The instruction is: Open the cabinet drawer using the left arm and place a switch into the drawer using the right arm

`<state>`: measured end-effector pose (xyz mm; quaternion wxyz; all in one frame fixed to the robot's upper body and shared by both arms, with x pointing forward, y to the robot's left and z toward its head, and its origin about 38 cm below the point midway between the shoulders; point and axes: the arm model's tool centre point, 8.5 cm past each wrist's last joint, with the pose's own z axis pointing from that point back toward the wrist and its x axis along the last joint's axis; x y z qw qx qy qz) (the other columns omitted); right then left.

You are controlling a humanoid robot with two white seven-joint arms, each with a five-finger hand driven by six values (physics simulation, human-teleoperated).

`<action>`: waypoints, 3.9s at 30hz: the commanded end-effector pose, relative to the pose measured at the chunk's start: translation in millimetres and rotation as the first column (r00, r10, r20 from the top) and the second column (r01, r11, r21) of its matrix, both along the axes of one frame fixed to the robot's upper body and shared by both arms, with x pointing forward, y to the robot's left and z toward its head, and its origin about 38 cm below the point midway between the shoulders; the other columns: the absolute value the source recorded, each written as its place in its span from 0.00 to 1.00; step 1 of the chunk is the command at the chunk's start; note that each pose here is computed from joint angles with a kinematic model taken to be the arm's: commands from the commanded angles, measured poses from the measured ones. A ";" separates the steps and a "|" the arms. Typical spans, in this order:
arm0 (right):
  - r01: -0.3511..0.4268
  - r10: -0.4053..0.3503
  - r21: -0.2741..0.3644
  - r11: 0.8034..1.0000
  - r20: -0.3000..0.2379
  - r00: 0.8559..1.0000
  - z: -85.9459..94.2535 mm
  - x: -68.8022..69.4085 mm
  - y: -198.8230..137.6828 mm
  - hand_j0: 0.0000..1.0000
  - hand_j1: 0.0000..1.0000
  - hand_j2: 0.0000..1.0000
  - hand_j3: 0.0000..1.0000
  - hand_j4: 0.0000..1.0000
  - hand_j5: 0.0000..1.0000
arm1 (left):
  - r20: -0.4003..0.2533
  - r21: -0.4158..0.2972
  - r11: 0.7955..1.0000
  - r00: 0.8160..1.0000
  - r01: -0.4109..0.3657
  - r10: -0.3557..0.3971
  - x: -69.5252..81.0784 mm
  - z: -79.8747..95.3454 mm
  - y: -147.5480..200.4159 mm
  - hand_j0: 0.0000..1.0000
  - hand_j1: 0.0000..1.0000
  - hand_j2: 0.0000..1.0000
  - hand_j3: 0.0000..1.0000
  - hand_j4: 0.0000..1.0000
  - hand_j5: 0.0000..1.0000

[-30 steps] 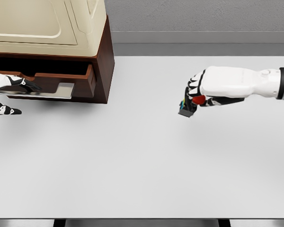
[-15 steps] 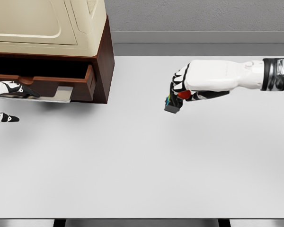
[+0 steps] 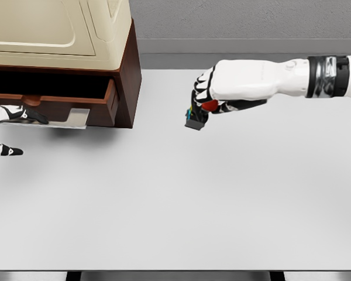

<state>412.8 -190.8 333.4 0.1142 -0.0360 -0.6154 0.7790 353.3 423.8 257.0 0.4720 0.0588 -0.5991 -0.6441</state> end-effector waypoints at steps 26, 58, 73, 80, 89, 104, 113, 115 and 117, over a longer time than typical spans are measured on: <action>-0.078 0.076 0.053 0.995 0.050 0.996 43.8 20.2 52.9 0.42 0.42 0.42 0.42 0.42 0.42 | -0.028 0.017 1.000 1.000 -0.007 0.008 -12.4 3.9 7.6 0.78 0.78 0.78 0.78 0.78 0.78; -0.143 0.142 0.029 0.989 0.047 0.989 61.9 44.5 132.1 0.42 0.42 0.42 0.42 0.42 0.42 | -0.041 0.022 1.000 0.999 0.009 -0.008 -23.6 10.2 3.5 0.74 0.74 0.74 0.74 0.74 0.74; -0.145 0.145 0.001 0.989 0.003 0.989 57.6 60.5 177.7 0.43 0.43 0.43 0.43 0.43 0.43 | -0.004 0.019 1.000 1.000 0.005 -0.005 -19.0 21.0 4.0 0.74 0.74 0.74 0.74 0.74 0.74; -0.141 0.141 0.003 0.990 0.001 0.990 61.7 64.1 188.0 0.43 0.43 0.43 0.43 0.43 0.43 | 0.030 -0.002 1.000 0.999 -0.015 0.015 -15.5 26.3 5.0 0.76 0.76 0.76 0.76 0.76 0.76; -0.163 0.163 -0.007 0.987 -0.003 0.987 61.9 60.9 206.2 0.43 0.43 0.43 0.43 0.43 0.43 | 0.041 -0.010 1.000 0.999 -0.012 0.012 -15.3 28.7 2.6 0.69 0.69 0.69 0.69 0.69 0.69; -0.127 0.125 -0.030 0.991 -0.039 0.991 54.5 74.5 234.4 0.44 0.44 0.44 0.44 0.44 0.44 | 0.111 0.029 0.999 0.994 0.018 -0.021 -17.8 61.2 -2.9 0.57 0.57 0.57 0.57 0.57 0.57; -0.121 0.119 -0.045 0.992 -0.044 0.992 48.7 76.0 234.6 0.45 0.45 0.45 0.45 0.45 0.45 | 0.123 0.073 0.997 0.992 0.027 -0.036 -23.1 74.1 -2.4 0.57 0.57 0.57 0.57 0.57 0.57; -0.121 0.119 -0.043 0.992 -0.042 0.992 49.9 76.0 234.6 0.53 0.53 0.53 0.53 0.53 0.53 | 0.119 0.076 0.997 0.992 0.023 -0.032 -23.0 72.9 -0.9 0.57 0.57 0.57 0.57 0.57 0.57; -0.119 0.118 -0.044 0.992 -0.040 0.992 51.3 76.4 234.5 0.60 0.60 0.60 0.60 0.60 0.60 | 0.119 0.078 0.997 0.993 0.016 -0.026 -22.3 72.8 1.5 0.57 0.57 0.57 0.57 0.57 0.57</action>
